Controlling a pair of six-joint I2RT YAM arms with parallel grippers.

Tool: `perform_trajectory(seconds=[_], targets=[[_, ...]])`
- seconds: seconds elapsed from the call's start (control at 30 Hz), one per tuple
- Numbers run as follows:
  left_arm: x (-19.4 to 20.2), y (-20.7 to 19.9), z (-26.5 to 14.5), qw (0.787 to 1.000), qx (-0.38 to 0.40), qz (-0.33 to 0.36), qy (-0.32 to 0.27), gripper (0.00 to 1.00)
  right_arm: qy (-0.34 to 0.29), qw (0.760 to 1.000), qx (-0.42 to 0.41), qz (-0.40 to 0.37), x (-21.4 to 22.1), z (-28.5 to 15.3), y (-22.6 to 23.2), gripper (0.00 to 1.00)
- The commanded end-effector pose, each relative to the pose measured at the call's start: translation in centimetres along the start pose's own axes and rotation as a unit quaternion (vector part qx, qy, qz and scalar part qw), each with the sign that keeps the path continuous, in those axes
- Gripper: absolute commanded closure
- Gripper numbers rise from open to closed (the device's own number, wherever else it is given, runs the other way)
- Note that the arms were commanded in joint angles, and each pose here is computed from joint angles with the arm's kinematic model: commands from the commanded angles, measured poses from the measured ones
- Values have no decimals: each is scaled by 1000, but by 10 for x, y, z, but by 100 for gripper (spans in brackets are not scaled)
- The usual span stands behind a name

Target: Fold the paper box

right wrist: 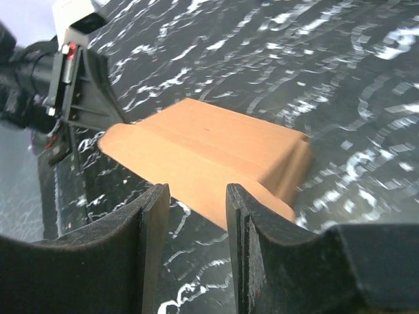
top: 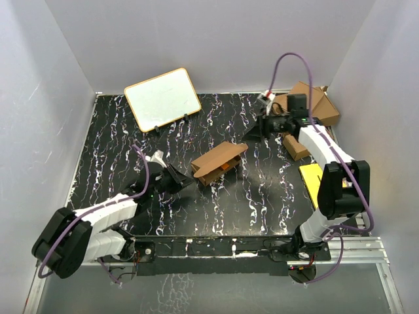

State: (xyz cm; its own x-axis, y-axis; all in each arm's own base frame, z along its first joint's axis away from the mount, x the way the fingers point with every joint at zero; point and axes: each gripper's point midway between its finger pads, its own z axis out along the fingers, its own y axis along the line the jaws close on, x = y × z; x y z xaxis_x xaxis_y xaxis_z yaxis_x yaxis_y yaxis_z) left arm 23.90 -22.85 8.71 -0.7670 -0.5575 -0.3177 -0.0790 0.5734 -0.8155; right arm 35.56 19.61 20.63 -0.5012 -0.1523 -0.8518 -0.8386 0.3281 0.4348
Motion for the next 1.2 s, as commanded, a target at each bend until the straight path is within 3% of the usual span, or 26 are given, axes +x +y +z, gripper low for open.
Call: perform_trajectory(seconds=[0.0, 0.13, 0.3, 0.47, 0.73, 1.17], targets=[[-15, -12, 11, 999, 16, -14, -36, 88, -67, 996, 58, 10, -21, -43, -29, 56], [-19, -13, 19, 999, 19, -18, -43, 88, -56, 990, 116, 51, 3, -46, -71, 63], [-20, -12, 25, 999, 16, -21, -43, 87, -24, 985, 132, 109, 34, -34, -110, 74], [-21, -2, 27, 998, -3, -24, -50, 85, 5, 981, 128, 149, 63, -19, -131, 78], [-27, -3, 34, 999, -13, -8, -51, 81, 46, 979, 104, 167, 96, 16, -125, 79], [-37, -12, 58, 1000, -10, 5, -23, 75, 46, 981, 74, 172, 111, 22, -101, 79]])
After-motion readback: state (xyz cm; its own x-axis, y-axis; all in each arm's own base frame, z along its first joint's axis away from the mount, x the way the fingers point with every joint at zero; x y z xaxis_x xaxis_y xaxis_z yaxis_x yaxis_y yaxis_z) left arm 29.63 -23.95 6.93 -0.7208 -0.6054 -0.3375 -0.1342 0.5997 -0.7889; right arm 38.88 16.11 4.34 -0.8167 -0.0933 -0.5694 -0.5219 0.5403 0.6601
